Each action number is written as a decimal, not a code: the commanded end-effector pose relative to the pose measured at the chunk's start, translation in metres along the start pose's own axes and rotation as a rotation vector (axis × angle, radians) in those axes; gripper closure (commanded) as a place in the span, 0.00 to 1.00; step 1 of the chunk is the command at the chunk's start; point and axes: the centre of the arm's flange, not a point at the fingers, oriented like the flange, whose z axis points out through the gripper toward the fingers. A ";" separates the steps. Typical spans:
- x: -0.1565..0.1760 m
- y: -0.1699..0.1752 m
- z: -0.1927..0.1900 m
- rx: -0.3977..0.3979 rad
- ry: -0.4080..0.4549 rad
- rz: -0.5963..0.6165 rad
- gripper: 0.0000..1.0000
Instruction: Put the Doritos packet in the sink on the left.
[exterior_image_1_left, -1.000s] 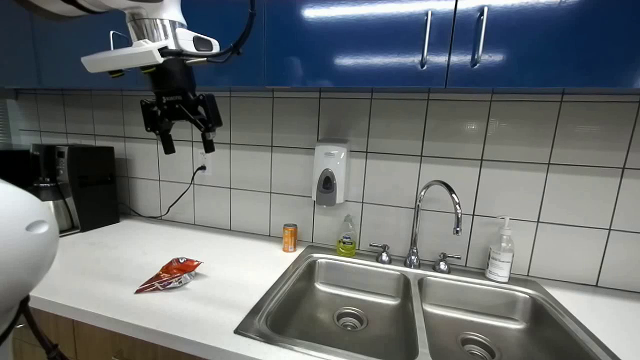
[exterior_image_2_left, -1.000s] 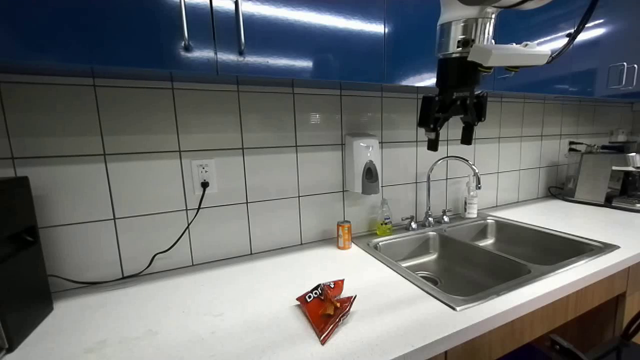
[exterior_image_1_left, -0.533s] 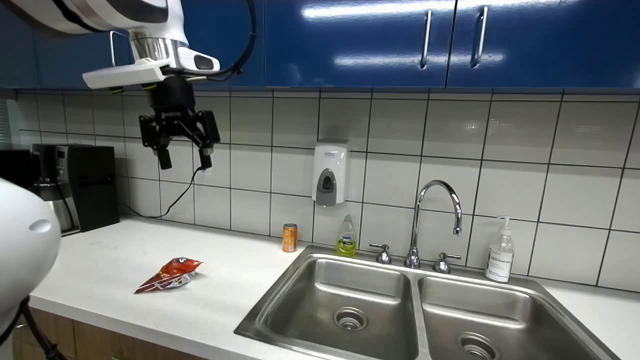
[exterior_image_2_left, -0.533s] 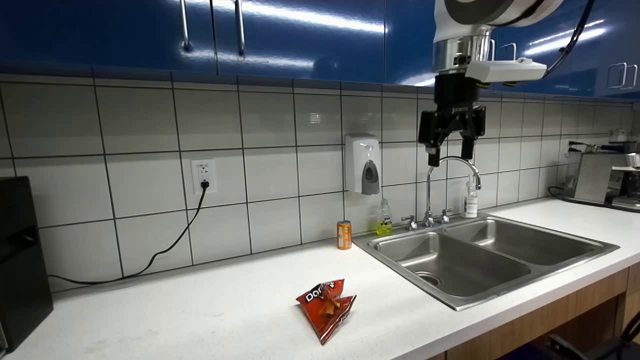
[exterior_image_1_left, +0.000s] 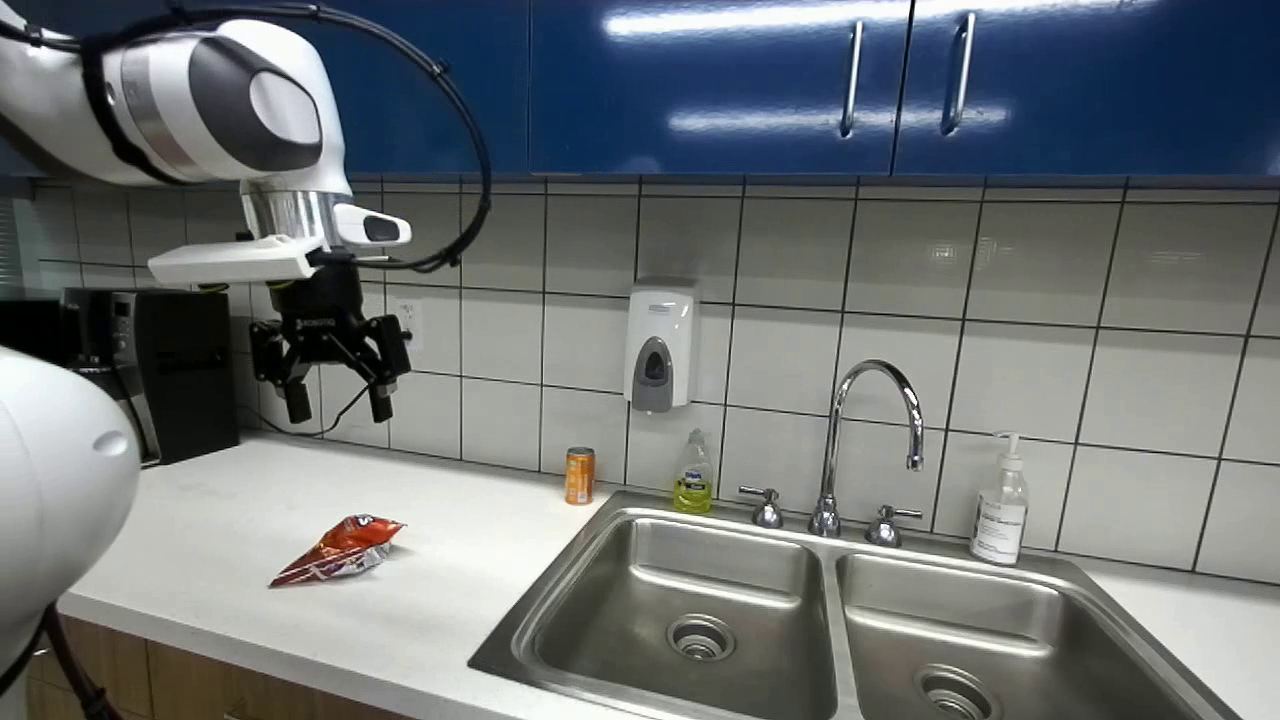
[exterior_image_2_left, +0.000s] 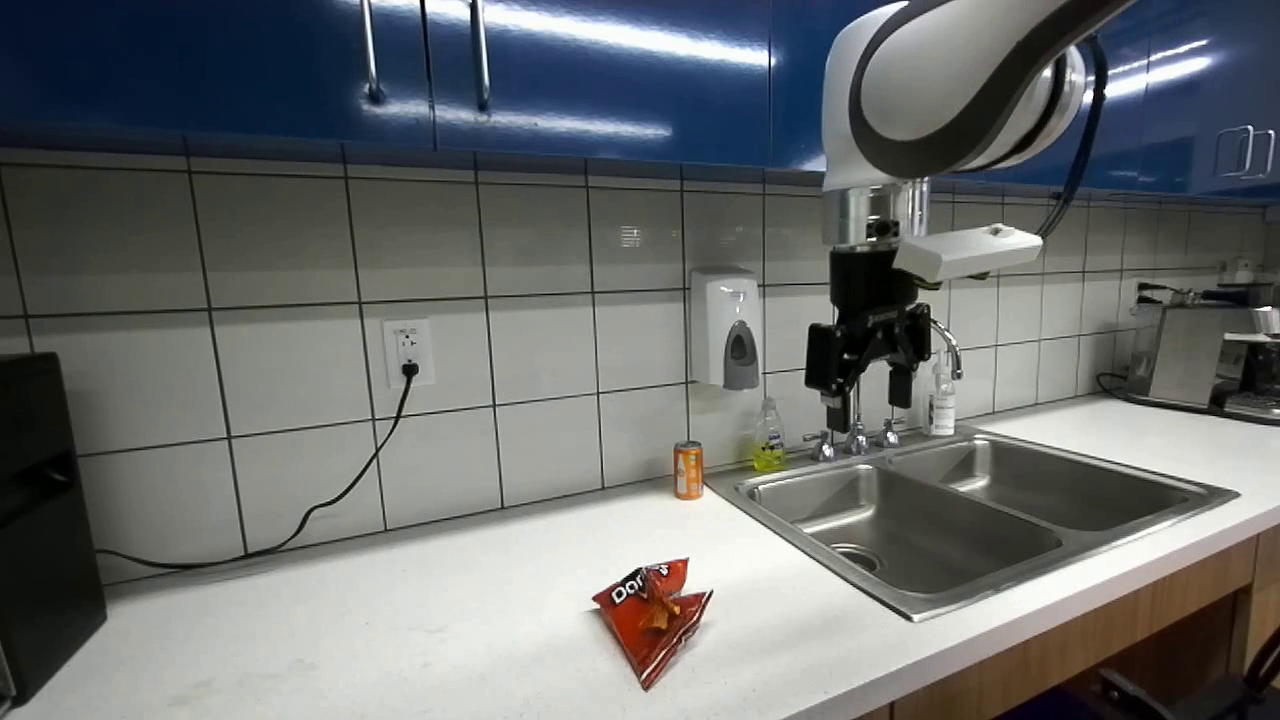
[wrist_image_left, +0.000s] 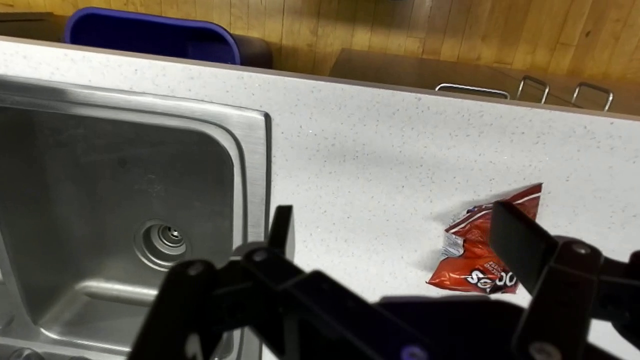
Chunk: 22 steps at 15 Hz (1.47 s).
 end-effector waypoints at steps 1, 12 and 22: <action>0.017 -0.032 0.039 -0.014 0.023 0.008 0.00; 0.050 -0.106 0.110 0.015 0.030 0.192 0.00; 0.100 -0.123 0.144 -0.019 0.036 0.342 0.00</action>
